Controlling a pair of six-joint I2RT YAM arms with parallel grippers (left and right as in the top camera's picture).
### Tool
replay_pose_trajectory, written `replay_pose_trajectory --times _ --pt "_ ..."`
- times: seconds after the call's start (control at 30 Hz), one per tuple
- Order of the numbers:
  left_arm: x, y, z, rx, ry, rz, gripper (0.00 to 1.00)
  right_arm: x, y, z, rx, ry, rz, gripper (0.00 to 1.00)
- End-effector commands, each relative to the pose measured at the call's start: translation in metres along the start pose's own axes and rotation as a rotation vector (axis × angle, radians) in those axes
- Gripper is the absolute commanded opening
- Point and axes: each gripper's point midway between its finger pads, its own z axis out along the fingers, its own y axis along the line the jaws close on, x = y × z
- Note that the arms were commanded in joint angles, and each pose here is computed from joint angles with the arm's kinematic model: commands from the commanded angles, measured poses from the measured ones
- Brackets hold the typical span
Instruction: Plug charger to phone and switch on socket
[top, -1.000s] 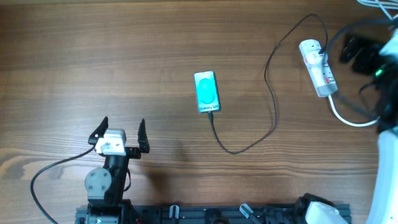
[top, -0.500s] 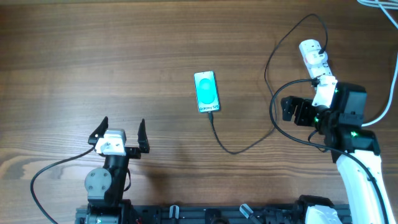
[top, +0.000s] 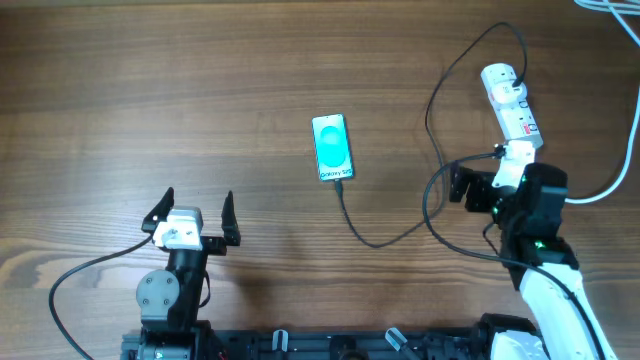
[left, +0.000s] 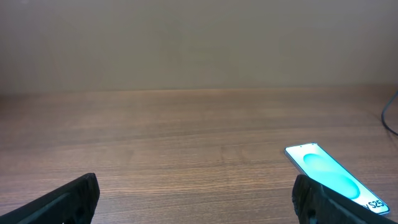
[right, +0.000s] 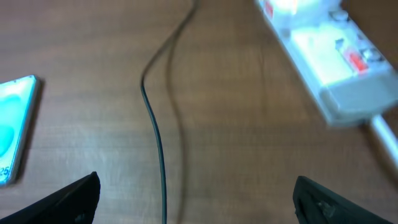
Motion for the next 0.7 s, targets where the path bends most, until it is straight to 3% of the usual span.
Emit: replay_pose_trajectory --times 0.0,0.4,0.67 --pt "0.001 0.003 0.000 -0.016 0.002 0.014 1.00 -0.018 0.007 0.000 -0.032 -0.073 -0.073 1.00" --pt "0.001 0.003 0.000 -0.016 0.002 0.014 1.00 0.006 0.005 0.002 -0.035 -0.192 -0.098 1.00" --pt "0.001 0.003 0.000 -0.016 0.002 0.014 1.00 0.032 0.003 0.003 -0.031 -0.165 -0.092 1.00"
